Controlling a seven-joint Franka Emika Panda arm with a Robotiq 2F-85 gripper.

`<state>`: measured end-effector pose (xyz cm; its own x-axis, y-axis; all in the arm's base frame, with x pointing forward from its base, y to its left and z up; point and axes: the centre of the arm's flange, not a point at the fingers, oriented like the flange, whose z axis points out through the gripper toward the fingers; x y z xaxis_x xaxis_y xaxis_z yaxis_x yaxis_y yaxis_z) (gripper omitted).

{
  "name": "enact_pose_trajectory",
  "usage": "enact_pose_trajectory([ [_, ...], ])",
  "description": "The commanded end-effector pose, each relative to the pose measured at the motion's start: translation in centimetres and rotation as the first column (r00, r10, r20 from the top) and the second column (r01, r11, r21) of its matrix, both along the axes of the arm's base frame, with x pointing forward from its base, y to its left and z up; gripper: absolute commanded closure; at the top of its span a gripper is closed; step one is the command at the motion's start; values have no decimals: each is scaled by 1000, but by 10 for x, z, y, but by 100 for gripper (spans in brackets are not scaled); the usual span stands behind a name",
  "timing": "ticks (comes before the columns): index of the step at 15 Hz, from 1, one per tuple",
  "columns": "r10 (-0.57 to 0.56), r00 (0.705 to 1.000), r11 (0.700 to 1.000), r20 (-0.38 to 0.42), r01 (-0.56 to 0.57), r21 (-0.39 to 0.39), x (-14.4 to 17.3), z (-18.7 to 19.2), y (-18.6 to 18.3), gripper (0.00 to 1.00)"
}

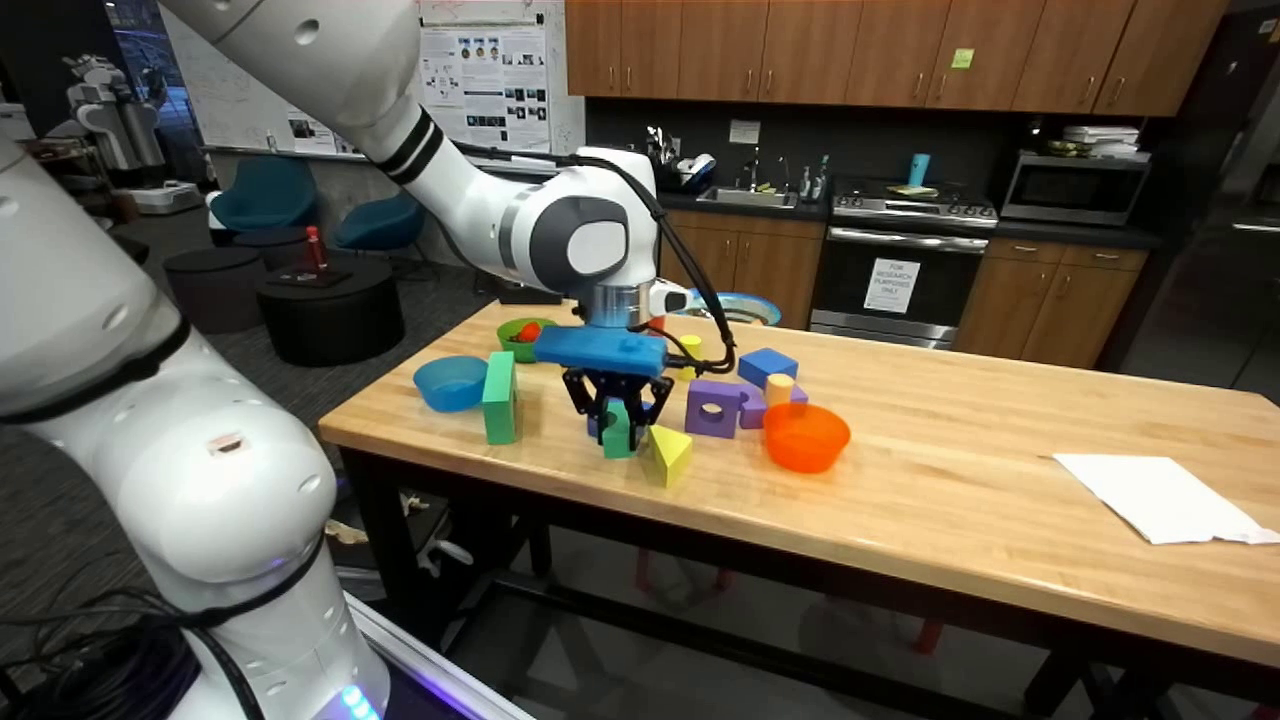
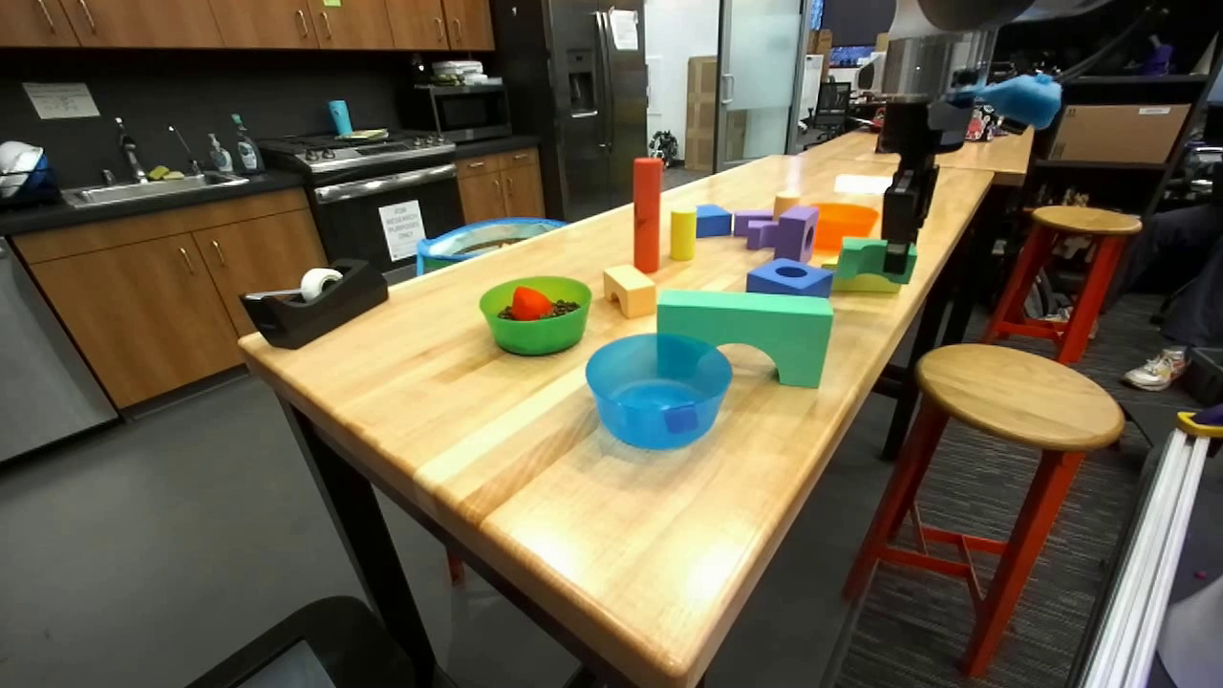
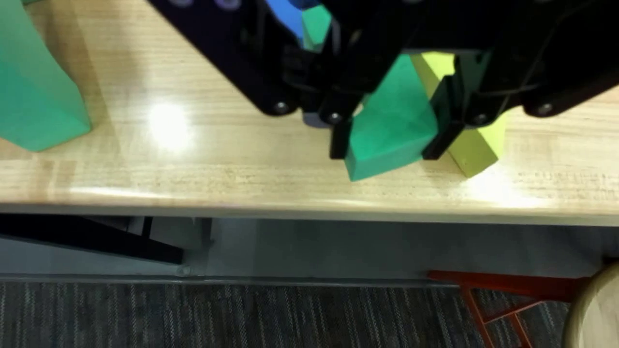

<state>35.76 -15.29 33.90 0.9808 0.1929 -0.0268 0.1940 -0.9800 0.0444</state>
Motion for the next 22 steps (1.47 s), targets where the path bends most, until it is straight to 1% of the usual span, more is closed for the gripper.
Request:
enact_pose_trajectory([
  [1,-1,999,1000,-49,-1,-28,-13,-8,-8,84],
  [4,19,996,998,-87,-23,-51,-14,-16,-6,84],
  [6,31,993,998,-110,-38,-57,-9,-20,-3,84],
  [14,49,992,995,-119,-58,-76,30,-26,23,84],
  [22,49,992,996,-119,-57,-68,77,-31,55,84],
])
